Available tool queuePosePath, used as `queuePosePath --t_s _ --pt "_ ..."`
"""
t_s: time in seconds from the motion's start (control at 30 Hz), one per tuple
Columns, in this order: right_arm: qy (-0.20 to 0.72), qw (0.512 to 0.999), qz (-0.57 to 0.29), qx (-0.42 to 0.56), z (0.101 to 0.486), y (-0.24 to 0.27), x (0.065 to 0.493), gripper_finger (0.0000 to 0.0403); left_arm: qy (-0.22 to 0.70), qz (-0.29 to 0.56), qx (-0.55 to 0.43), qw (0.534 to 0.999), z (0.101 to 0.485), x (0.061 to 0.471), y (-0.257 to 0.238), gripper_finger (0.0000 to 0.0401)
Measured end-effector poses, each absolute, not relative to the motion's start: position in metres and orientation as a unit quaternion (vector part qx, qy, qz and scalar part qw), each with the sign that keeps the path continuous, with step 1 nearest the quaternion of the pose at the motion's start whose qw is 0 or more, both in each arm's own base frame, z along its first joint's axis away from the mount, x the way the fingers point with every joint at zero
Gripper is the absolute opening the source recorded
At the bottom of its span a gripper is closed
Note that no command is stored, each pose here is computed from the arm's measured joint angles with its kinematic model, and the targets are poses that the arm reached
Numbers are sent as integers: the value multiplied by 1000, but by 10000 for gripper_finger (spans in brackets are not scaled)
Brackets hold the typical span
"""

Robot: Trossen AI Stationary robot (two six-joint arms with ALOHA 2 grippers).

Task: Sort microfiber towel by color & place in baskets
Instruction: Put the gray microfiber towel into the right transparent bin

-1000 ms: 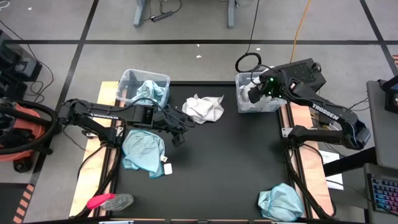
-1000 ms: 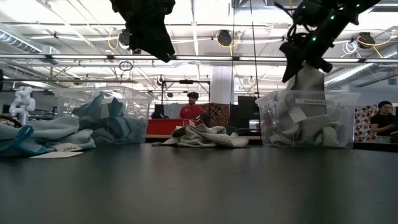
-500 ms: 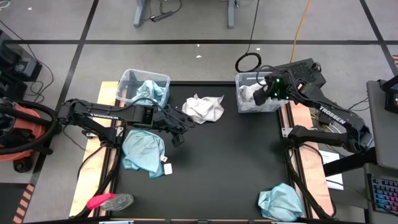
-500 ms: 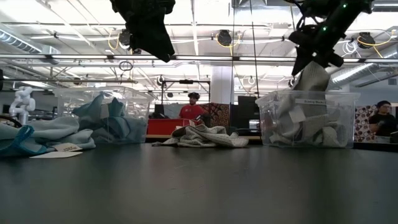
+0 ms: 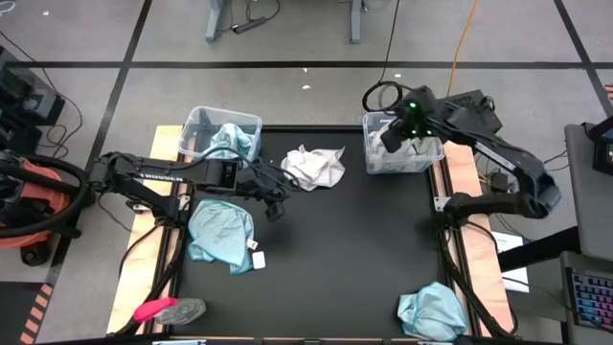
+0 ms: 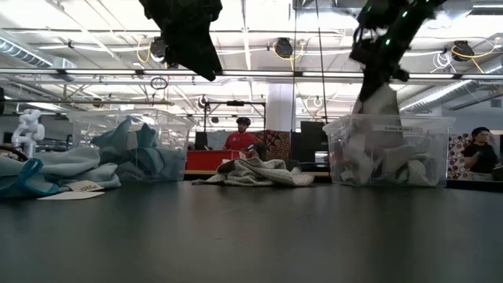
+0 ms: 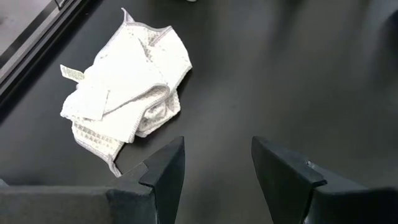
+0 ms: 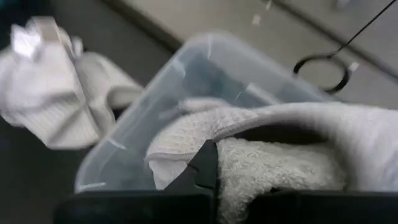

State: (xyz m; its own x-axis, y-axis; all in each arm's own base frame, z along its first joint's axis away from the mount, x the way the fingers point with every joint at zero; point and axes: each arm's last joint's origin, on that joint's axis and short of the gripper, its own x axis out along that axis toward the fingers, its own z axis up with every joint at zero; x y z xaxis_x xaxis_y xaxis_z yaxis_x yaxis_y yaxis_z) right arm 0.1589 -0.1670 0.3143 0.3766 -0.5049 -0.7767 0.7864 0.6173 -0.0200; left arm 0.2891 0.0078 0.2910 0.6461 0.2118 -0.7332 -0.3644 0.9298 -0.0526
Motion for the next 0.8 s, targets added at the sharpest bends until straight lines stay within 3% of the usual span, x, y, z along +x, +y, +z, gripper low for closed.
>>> queuePosePath --t_s 0.5,0.67,0.8 --pt "511 748 -306 294 235 -217 181 7 388 163 -106 901 291 289 8 192" --pt "524 745 -281 302 233 -215 180 42 391 157 -92 902 291 289 8 192" --pt "514 754 -284 295 251 -208 174 100 393 153 -82 903 291 289 8 192"
